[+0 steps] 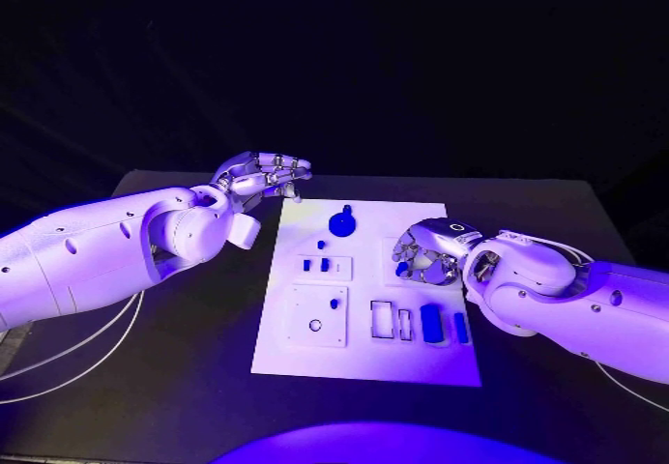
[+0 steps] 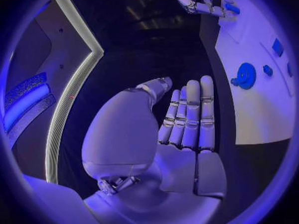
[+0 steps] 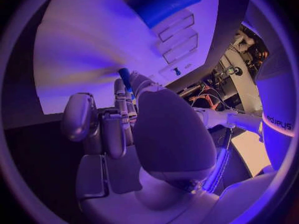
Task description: Assemble the parts on the task board
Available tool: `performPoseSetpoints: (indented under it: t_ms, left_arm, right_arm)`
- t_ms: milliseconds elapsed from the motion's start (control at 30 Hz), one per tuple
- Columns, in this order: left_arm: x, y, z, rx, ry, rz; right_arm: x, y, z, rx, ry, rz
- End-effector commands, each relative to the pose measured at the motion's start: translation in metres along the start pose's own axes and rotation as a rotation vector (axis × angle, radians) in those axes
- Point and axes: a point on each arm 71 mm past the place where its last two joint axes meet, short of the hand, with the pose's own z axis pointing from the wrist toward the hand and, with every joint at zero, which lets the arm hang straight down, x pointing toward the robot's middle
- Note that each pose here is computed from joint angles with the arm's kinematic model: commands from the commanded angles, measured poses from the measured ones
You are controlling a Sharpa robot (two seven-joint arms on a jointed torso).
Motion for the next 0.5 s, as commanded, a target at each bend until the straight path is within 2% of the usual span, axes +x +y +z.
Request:
performPoseSetpoints:
  t_ms: [33,500]
  left_arm:
    - [0.0015,-0.0007,0.0002,0.003,0.014,-0.012]
    - [0.0008,-0.0006,-0.0001,0.0,0.012,-0.011]
  right_arm:
    - [0.0016,0.001,0.0003,-0.012,0.014,-0.008]
    - [0.0024,0.0011,0.0017,-0.013,0.01,-0.009]
